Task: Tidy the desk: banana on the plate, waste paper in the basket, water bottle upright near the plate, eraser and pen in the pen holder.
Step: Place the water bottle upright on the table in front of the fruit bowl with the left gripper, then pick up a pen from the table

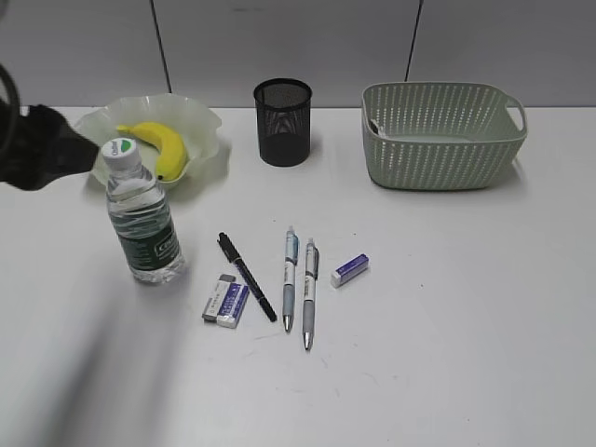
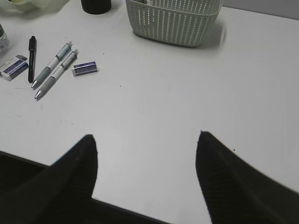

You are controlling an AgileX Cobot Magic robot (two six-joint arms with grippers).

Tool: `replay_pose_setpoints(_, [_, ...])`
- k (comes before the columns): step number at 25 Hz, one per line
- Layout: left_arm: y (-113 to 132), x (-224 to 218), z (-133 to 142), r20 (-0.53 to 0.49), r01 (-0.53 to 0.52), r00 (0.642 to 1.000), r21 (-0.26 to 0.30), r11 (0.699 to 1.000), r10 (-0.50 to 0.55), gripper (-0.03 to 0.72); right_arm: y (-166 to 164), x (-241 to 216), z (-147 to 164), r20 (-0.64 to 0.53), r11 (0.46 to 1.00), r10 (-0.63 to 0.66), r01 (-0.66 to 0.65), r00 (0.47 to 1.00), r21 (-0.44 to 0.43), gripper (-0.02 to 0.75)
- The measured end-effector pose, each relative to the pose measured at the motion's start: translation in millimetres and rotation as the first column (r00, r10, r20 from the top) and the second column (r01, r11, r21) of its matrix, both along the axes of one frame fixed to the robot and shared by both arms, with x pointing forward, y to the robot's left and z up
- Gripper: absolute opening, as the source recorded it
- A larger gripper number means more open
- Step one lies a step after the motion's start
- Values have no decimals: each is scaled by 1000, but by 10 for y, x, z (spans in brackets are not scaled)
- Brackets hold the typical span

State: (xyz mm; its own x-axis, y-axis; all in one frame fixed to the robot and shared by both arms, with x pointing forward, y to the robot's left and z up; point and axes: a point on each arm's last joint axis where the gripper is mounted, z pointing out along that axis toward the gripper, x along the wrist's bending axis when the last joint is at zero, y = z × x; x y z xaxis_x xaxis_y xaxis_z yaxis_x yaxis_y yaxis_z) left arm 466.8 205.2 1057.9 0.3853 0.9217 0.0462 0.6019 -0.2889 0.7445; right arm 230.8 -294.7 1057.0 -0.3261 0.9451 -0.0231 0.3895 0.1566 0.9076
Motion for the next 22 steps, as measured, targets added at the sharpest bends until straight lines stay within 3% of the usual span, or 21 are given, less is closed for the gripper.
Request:
replay_pose_setpoints(8, [382, -798, 319, -179, -50, 982, 72, 996, 62, 569, 0, 0, 0, 0, 1000, 0, 0, 1000, 0, 523])
replay_pose_setpoints(12, [556, -1251, 431, -144, -57, 988, 10, 998, 58, 519, 0, 0, 0, 0, 1000, 0, 0, 1000, 0, 523])
replay_pose_setpoints(18, [762, -1825, 117, -106, -46, 994, -72, 996, 38, 489, 0, 0, 0, 0, 1000, 0, 0, 1000, 0, 522])
replay_pose_setpoints(22, [885, -2103, 85, 29, -31, 999, -138, 990, 35, 481, 0, 0, 0, 0, 1000, 0, 0, 1000, 0, 522])
